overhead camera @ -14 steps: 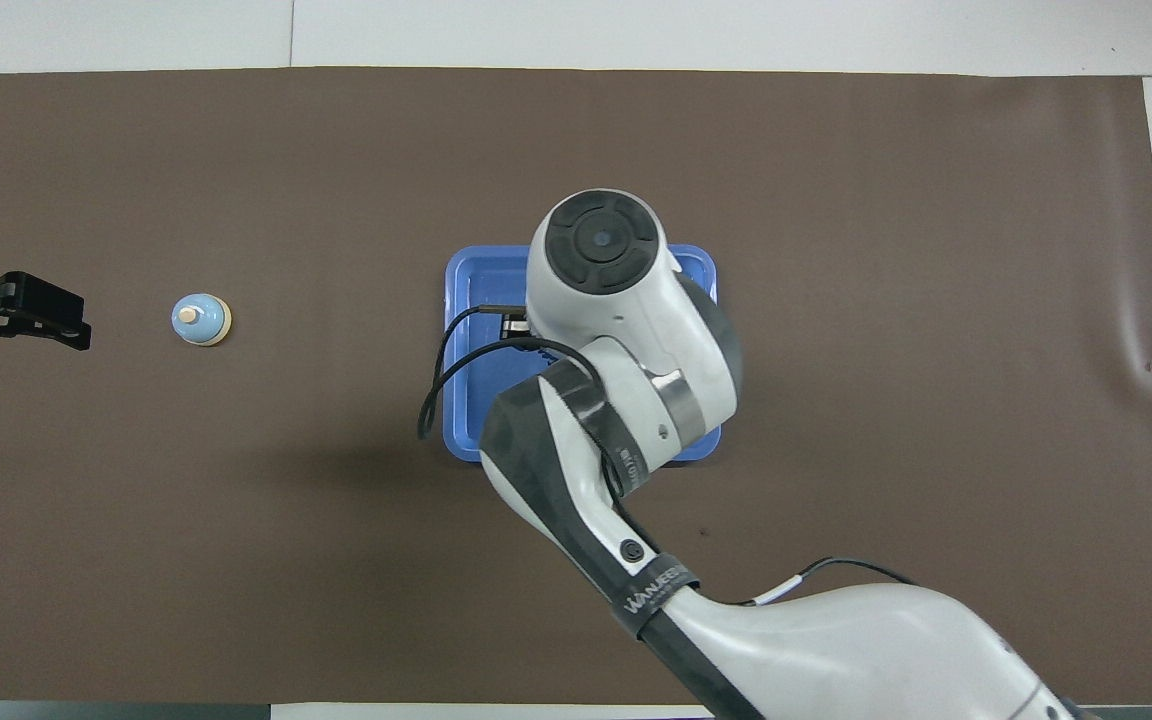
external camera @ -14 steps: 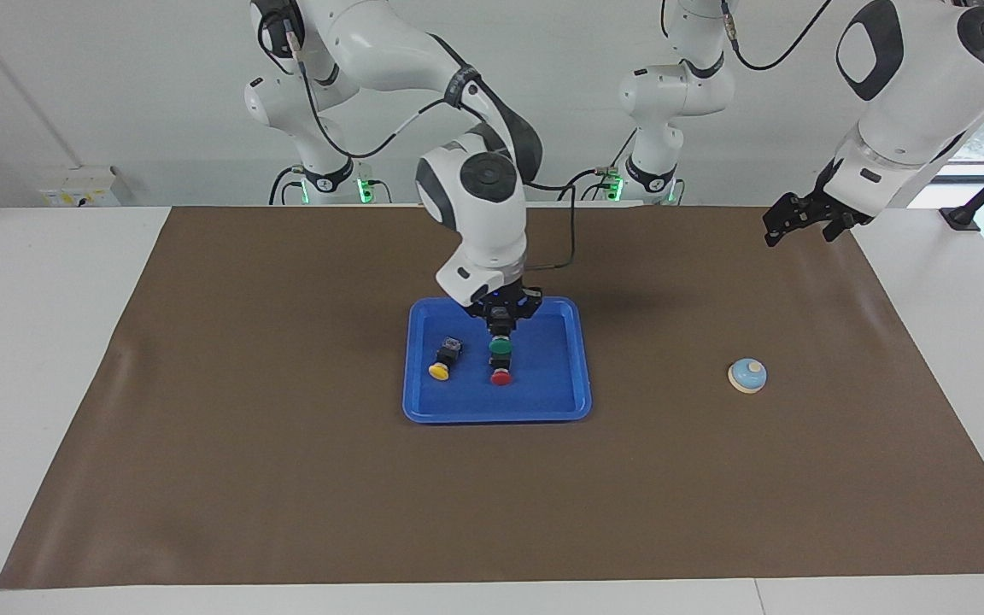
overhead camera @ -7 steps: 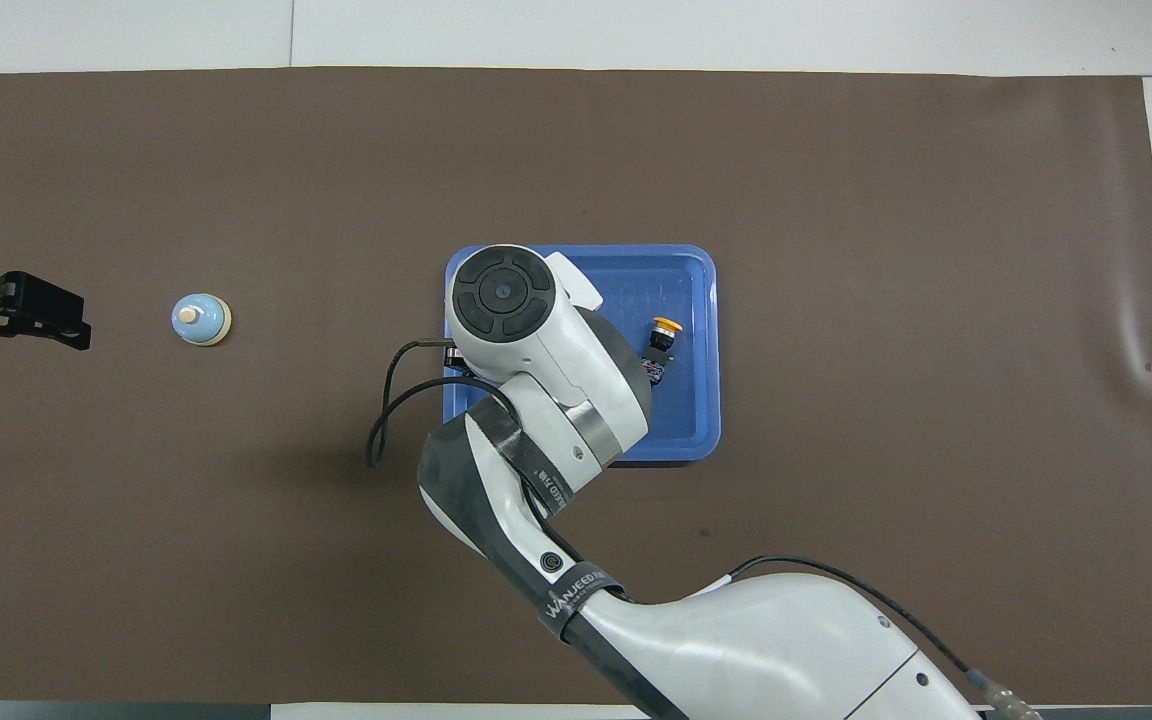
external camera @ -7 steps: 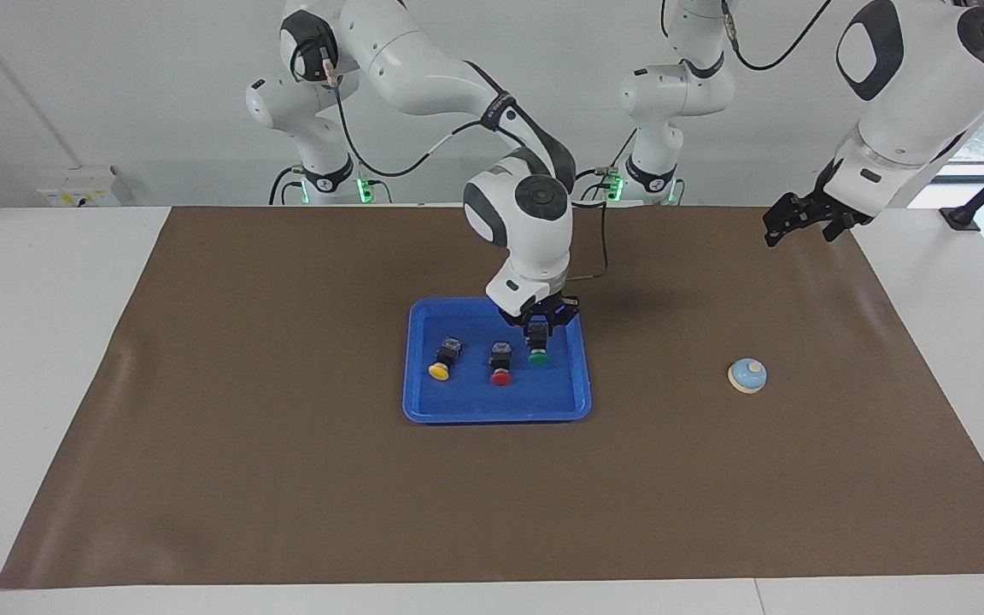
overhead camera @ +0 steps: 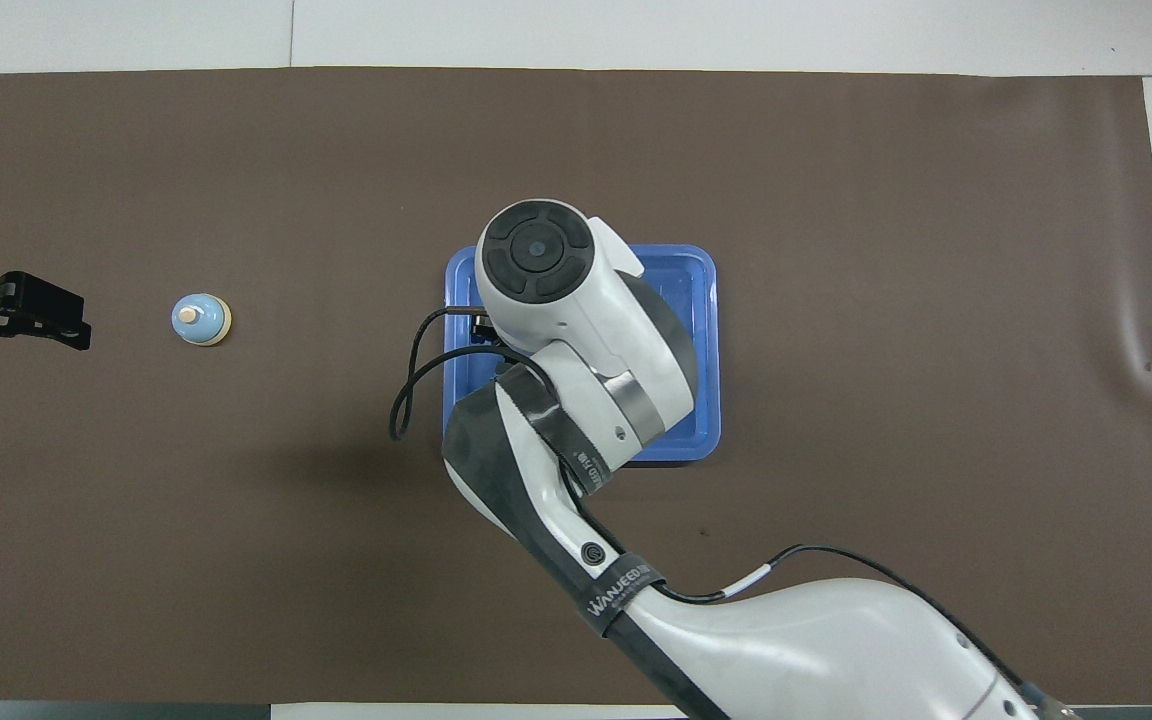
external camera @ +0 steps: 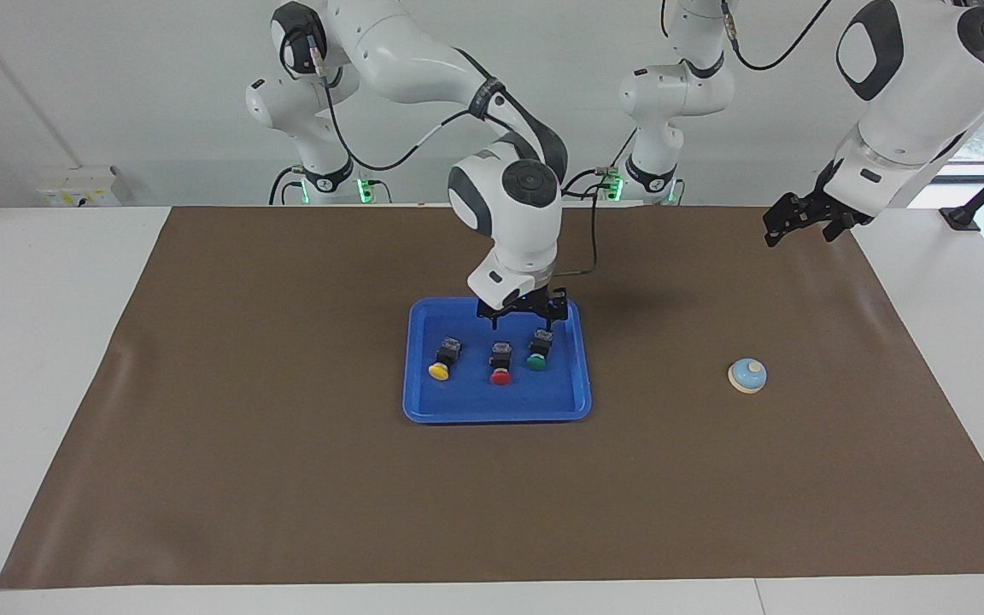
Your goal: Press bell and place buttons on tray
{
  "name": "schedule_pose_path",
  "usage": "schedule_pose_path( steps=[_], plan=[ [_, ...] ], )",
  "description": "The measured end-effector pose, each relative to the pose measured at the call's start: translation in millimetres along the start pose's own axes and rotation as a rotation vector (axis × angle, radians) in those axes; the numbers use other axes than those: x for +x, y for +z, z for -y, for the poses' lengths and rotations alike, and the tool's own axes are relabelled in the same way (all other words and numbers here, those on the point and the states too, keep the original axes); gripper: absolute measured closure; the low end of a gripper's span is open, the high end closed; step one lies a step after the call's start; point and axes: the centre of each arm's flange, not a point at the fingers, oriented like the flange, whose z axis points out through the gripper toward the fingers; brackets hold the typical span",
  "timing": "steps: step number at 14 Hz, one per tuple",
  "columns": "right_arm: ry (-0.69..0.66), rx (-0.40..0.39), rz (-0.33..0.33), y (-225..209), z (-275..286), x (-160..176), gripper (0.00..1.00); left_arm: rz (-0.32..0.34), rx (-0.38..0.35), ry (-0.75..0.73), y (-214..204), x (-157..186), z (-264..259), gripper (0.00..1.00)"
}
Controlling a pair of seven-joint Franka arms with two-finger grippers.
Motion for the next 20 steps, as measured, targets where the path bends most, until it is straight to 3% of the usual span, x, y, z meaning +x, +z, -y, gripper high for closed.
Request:
schedule_pose_path(
  steps=[4, 8, 15, 20],
  plan=[
    [-0.077, -0.013, 0.029, -96, -117, 30, 0.0, 0.0, 0.0, 0.0, 0, 0, 0, 0.0],
    [-0.152, 0.002, 0.051, -161, -240, 31, 0.0, 0.0, 0.0, 0.0, 0, 0, 0, 0.0],
    [-0.14, 0.023, 0.053, -172, -375, 6, 0.0, 0.0, 0.0, 0.0, 0, 0, 0, 0.0],
    [-0.099, 0.023, 0.028, -195, -398, 17, 0.0, 0.0, 0.0, 0.0, 0, 0, 0, 0.0]
  ],
)
